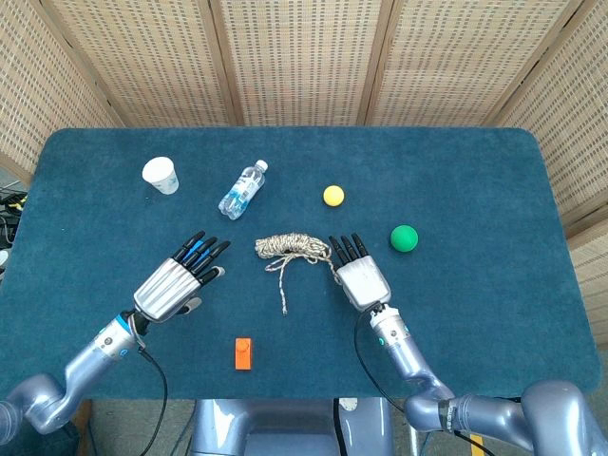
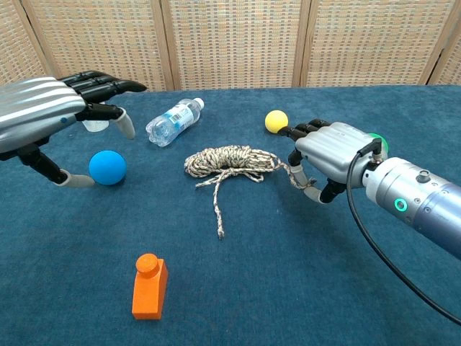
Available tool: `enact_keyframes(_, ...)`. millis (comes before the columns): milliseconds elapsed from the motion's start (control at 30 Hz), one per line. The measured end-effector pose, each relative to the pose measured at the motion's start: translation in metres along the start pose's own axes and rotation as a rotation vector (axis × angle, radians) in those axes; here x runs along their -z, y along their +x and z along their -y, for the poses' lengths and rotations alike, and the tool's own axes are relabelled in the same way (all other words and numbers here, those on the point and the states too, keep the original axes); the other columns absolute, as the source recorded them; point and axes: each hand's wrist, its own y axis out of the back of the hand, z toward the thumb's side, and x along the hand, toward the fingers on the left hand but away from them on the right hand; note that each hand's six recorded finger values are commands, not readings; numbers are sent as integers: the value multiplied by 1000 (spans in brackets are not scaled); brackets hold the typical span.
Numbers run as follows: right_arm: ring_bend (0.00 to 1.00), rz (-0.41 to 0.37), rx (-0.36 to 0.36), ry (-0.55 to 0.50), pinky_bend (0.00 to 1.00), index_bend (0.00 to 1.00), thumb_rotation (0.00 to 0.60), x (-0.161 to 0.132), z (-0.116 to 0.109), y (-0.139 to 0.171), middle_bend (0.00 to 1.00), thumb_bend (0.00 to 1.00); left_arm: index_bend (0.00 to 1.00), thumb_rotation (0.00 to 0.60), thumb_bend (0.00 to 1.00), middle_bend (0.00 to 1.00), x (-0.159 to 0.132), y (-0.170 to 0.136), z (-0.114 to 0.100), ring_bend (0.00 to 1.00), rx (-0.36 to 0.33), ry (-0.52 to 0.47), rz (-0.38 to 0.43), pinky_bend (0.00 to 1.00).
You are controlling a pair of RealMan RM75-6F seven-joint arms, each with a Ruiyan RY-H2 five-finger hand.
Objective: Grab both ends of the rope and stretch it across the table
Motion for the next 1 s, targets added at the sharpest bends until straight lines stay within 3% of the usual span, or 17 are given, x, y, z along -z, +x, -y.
enact_keyframes(200,0,2,7,33,0,673,600,11,1,-7,0,532,342,600,185,0,-20,29,12,0,16,19,31,0)
enact_keyframes(533,0,-21,-10,-56,0,677,600,16,1,-11,0,531,416,600,278,0,-60,68,30,0,61,12,103,0)
enact_keyframes(1000,0,-24,-15,-113,0,686,600,20,6,-18,0,534,438,600,284,0,-96,92,52,0,128,86,166,0)
